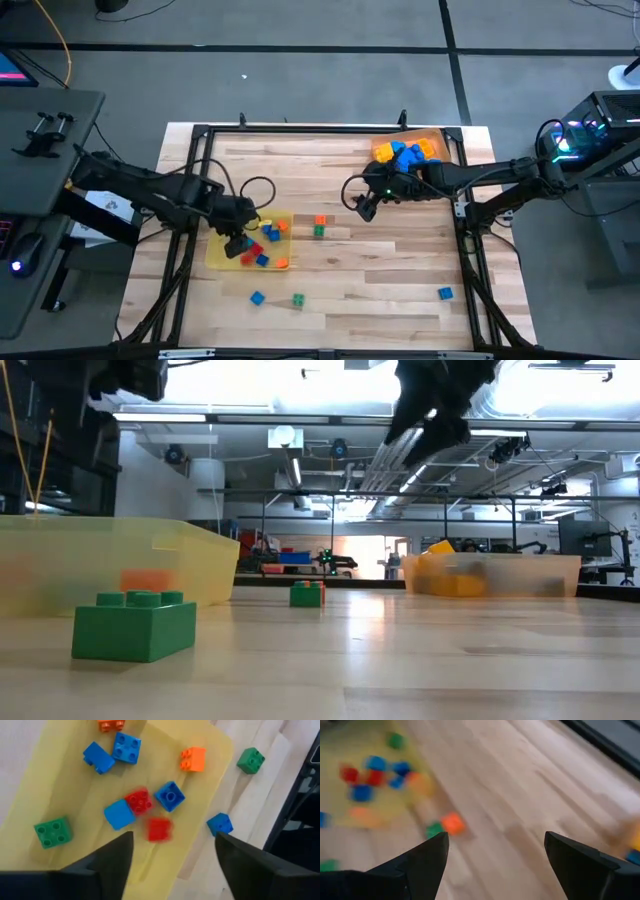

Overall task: Sort blocks by size
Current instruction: Put the small 4 stud orange game piece into the yellow bin

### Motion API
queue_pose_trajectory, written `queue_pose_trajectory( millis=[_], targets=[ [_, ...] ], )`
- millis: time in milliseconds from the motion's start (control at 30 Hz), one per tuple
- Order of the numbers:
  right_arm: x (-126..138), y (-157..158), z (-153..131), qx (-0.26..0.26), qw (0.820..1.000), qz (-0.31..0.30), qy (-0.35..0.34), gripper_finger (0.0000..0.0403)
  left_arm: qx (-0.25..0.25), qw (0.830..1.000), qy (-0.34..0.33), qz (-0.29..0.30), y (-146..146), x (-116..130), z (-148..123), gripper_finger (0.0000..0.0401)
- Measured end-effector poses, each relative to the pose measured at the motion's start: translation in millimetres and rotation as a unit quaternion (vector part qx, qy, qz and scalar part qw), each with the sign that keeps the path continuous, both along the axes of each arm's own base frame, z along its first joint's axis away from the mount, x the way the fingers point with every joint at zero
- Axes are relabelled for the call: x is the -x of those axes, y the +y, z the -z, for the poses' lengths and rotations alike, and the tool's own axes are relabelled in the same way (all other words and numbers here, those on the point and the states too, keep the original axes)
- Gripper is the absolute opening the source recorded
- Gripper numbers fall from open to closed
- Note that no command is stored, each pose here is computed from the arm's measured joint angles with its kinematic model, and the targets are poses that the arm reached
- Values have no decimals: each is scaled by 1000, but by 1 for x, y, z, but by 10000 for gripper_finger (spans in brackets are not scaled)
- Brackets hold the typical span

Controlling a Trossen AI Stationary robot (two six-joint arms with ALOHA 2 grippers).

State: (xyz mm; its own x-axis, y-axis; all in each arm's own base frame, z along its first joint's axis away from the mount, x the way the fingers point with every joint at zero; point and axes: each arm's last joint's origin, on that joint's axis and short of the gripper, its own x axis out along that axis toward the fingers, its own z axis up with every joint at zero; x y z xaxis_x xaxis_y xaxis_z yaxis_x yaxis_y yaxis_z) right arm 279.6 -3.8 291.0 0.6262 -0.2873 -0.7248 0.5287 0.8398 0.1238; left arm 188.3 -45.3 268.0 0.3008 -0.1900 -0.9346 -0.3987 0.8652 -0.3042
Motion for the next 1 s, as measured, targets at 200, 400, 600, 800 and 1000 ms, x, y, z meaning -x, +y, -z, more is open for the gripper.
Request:
queue_pose_trajectory(
  millis=[200,400,600,800,1000],
  targets=[
    [-42,6,9,-22,990,-111,-89,325,6,998,-65,-15,21,-10,-7,304],
    [-90,8,68,-29,989,-132,-58,325,23,947,-300,-113,26,-5,-56,306],
    [-118,24,97,9,988,-156,-8,309,3,907,-375,-191,25,24,-78,307],
    [-111,28,100,30,990,-115,78,133,-10,900,-409,-153,22,42,-87,307],
    [-115,25,105,-35,998,-42,37,16,-33,902,-424,-77,21,62,-91,307]
  ],
)
